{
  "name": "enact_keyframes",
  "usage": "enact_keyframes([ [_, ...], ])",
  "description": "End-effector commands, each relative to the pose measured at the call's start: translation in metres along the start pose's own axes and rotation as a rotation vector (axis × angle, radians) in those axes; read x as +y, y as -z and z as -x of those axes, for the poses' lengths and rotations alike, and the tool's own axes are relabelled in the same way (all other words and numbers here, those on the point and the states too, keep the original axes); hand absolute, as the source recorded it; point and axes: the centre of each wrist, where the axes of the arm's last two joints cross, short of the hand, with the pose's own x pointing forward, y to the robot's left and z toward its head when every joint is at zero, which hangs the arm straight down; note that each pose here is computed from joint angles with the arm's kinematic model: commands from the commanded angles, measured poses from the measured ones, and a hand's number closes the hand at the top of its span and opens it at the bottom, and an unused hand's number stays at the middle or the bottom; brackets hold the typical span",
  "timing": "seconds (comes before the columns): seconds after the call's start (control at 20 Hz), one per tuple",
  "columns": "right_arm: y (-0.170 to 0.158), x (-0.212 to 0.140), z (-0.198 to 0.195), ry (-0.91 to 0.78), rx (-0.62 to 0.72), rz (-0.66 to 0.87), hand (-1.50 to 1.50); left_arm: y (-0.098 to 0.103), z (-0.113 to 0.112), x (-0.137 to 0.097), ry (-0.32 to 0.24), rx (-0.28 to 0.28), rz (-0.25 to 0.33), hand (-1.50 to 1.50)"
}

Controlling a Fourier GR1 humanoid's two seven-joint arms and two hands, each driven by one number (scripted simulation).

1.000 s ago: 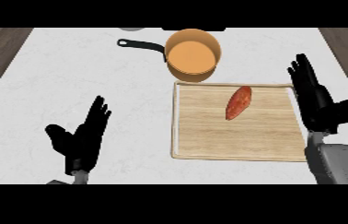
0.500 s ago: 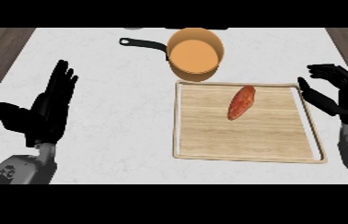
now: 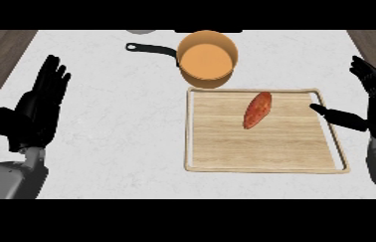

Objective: Pick the sweet potato from the tray and place it in the pot

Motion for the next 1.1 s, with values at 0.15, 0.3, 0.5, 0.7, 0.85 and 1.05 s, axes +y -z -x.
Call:
enact_keyframes([
  [0.15,0.034,-0.011,-0.05,-0.153,0.119,-0.318,-1.5,0.0,-0.013,-0.002,0.004,-0.009,-0.006,0.0],
  [0.3,0.038,0.007,-0.072,-0.25,0.185,-0.497,-1.5,-0.001,0.0,0.002,0.007,0.033,0.007,0.0],
  [0.5,0.056,0.03,-0.103,-0.374,0.259,-0.634,-1.5,0.005,0.003,0.001,-0.002,-0.006,0.003,0.0],
  [0.7,0.039,0.069,-0.112,-0.41,0.334,-0.751,-1.5,0.007,-0.006,-0.002,0.011,0.009,-0.006,0.0],
  [0.85,0.047,0.086,-0.121,-0.421,0.373,-0.774,-1.5,0.005,-0.008,0.006,-0.007,-0.011,-0.004,0.0],
  [1.05,0.037,0.1,-0.115,-0.392,0.389,-0.778,-1.5,0.014,-0.011,-0.002,0.013,0.011,0.011,0.0],
])
